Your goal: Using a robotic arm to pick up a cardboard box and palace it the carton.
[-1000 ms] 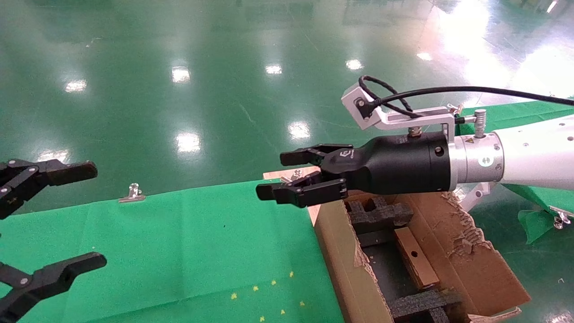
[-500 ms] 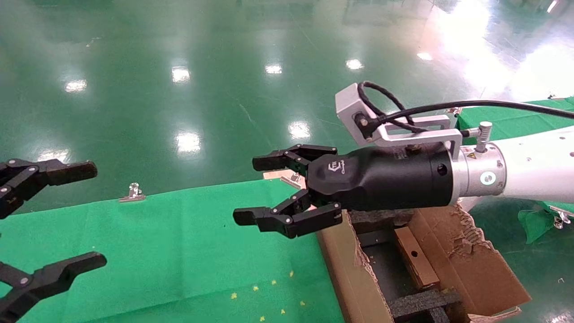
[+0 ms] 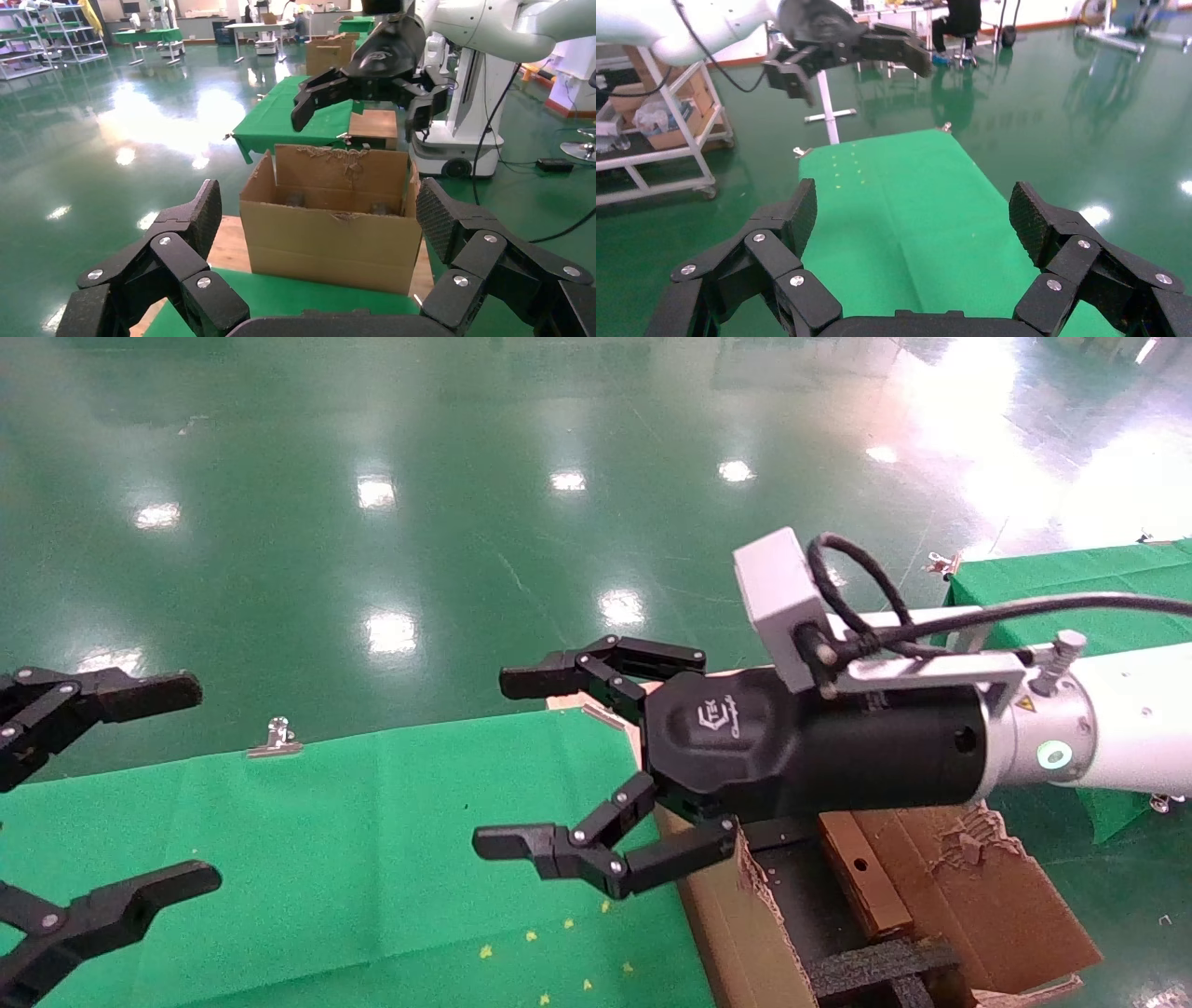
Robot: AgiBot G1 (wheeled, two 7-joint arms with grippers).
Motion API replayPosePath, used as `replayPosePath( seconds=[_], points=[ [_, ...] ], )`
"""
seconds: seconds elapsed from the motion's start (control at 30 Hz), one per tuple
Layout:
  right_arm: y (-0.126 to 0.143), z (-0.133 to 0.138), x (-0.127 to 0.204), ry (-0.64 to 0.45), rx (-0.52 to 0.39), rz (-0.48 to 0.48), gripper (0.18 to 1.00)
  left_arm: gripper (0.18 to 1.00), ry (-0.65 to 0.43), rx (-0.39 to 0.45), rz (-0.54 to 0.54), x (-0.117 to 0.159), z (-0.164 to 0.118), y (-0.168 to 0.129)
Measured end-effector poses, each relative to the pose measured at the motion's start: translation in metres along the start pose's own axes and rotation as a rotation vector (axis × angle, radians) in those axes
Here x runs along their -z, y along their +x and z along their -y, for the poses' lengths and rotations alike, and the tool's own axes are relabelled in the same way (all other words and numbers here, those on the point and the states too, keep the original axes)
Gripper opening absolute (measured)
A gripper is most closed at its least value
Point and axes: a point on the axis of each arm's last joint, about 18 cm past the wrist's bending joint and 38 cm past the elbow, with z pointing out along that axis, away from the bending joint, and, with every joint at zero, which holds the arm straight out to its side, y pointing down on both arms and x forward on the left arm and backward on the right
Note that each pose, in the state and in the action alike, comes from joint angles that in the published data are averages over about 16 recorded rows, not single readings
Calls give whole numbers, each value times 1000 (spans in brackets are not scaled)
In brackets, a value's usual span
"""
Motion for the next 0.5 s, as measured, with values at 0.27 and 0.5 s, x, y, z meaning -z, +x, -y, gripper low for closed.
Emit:
replayPosePath(
  seconds=[0.27, 0.5],
  points=[
    [-14, 0, 8, 46, 88, 13, 1000, 1001, 0, 0, 0, 0, 0, 0],
    [-21, -1, 13, 65, 128, 13, 1000, 1001, 0, 0, 0, 0, 0, 0]
  ],
)
